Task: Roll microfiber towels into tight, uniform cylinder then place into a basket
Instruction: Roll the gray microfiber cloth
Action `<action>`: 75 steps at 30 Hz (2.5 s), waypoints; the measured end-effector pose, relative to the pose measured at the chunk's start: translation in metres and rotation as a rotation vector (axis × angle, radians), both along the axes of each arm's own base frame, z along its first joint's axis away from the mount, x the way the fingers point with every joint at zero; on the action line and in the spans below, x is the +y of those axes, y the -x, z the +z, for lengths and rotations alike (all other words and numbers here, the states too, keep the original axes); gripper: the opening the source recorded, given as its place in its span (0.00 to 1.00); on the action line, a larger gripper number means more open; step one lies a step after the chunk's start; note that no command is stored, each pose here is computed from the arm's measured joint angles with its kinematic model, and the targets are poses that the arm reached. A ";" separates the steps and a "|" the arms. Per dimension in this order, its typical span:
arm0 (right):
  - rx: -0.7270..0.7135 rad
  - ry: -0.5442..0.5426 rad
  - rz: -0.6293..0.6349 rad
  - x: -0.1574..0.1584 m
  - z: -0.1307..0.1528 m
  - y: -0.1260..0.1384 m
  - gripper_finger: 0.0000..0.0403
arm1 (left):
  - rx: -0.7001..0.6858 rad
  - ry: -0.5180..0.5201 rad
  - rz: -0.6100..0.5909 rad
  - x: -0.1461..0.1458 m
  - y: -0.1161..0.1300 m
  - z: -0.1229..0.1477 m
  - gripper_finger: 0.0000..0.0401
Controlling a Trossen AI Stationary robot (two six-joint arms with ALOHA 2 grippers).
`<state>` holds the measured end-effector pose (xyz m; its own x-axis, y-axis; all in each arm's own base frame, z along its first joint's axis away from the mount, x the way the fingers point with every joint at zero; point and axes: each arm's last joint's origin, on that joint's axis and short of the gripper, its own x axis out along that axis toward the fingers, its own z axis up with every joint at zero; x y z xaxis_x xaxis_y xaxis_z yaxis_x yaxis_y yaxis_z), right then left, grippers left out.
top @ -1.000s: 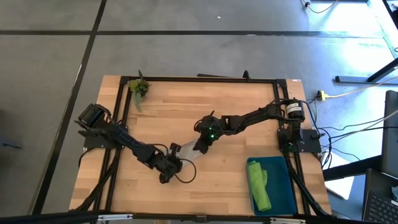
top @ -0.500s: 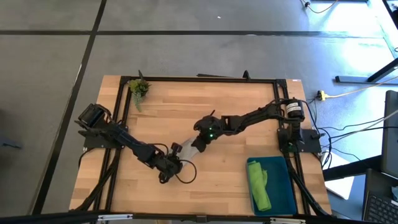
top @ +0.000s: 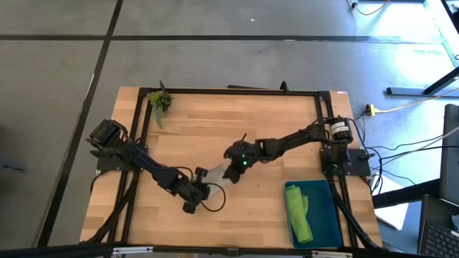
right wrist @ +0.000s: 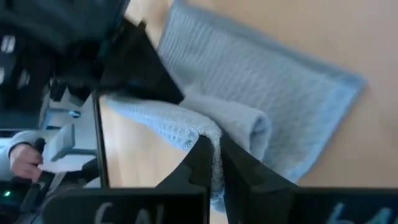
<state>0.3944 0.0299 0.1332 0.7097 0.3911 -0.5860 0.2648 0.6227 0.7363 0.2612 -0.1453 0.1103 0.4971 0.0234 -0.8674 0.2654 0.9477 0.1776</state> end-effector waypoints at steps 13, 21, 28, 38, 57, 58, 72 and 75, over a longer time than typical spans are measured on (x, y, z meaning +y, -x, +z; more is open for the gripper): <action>0.019 -0.068 0.039 0.055 0.002 0.006 0.04 | 0.007 0.079 -0.016 -0.010 0.004 0.001 0.00; -0.069 -0.039 -0.048 0.045 0.009 -0.001 0.04 | 0.006 0.072 -0.118 -0.017 0.005 0.000 0.00; -0.063 0.016 -0.093 0.024 0.006 -0.004 0.04 | -0.009 0.058 -0.157 -0.019 0.003 -0.003 0.00; -0.013 0.065 -0.119 0.010 -0.016 -0.007 0.04 | -0.015 0.057 -0.162 -0.019 0.002 -0.003 0.00; 0.037 0.118 -0.146 0.004 -0.041 -0.008 0.04 | -0.031 0.039 -0.137 -0.018 0.001 -0.003 0.00; 0.036 0.119 -0.146 0.004 -0.041 -0.008 0.04 | -0.033 0.041 -0.122 -0.018 0.001 -0.003 0.00; 0.031 0.143 -0.163 0.001 -0.043 -0.008 0.04 | -0.078 0.026 0.048 -0.012 0.005 0.005 0.07; 0.030 0.142 -0.162 0.001 -0.043 -0.008 0.04 | -0.081 0.034 0.073 -0.012 0.005 0.005 0.13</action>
<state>0.4027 0.0311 0.0905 0.7377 0.1853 -0.6492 0.3903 0.6676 0.6340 0.2562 -0.1575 0.1154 0.5639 0.0331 -0.8252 0.1817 0.9697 0.1631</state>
